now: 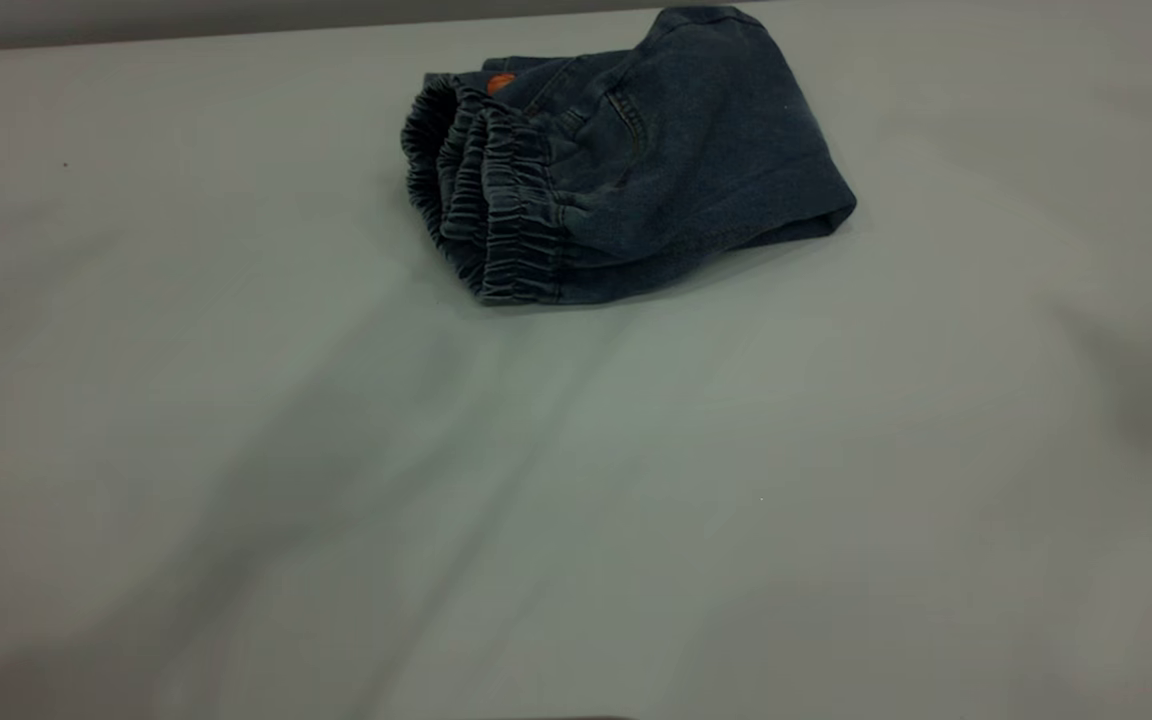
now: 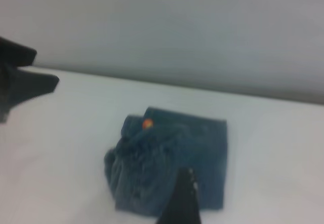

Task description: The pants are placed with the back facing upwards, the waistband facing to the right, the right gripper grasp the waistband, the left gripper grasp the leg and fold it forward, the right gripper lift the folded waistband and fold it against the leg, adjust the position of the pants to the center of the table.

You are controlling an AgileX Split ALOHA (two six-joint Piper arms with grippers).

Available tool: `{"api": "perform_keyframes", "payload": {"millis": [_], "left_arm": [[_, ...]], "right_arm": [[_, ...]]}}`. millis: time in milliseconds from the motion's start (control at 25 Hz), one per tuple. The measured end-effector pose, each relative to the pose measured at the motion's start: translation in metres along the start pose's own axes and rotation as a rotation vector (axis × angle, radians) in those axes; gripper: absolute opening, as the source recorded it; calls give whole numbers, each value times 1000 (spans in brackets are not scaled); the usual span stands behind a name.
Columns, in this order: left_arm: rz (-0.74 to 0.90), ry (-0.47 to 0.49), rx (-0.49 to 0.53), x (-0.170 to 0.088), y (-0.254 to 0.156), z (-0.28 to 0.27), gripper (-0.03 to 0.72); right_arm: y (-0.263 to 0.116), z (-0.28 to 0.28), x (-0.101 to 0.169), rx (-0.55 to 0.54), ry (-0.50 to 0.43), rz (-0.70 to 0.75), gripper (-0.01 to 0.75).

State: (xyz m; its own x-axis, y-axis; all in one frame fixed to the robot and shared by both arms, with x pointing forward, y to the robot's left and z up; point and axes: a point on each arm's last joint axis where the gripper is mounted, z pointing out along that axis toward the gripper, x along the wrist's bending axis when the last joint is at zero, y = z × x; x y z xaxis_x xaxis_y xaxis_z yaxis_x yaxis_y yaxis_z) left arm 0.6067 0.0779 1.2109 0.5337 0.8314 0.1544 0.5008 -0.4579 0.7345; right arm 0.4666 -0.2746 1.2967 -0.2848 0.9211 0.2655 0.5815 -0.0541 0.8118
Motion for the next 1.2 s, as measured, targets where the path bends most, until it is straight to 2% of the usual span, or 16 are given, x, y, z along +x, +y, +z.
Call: {"api": "perform_keyframes", "payload": {"millis": [160, 440, 640, 840, 1200], "left_arm": [[10, -13, 110, -2, -34, -22, 461], [22, -13, 182, -2, -86, -75, 461], [3, -1, 143, 0, -118, -125, 461], [-66, -6, 87, -1, -167, -178, 461], [-85, 0, -22, -8, -272, -235, 461]], "right_arm": [[-41, -34, 15, 3, -11, -5, 580], [-111, -86, 38, -49, -24, -34, 580], [-167, -99, 42, -49, -38, -35, 580], [-213, -102, 42, -52, -49, -36, 580], [-263, -88, 30, -2, -98, -31, 580]]}}
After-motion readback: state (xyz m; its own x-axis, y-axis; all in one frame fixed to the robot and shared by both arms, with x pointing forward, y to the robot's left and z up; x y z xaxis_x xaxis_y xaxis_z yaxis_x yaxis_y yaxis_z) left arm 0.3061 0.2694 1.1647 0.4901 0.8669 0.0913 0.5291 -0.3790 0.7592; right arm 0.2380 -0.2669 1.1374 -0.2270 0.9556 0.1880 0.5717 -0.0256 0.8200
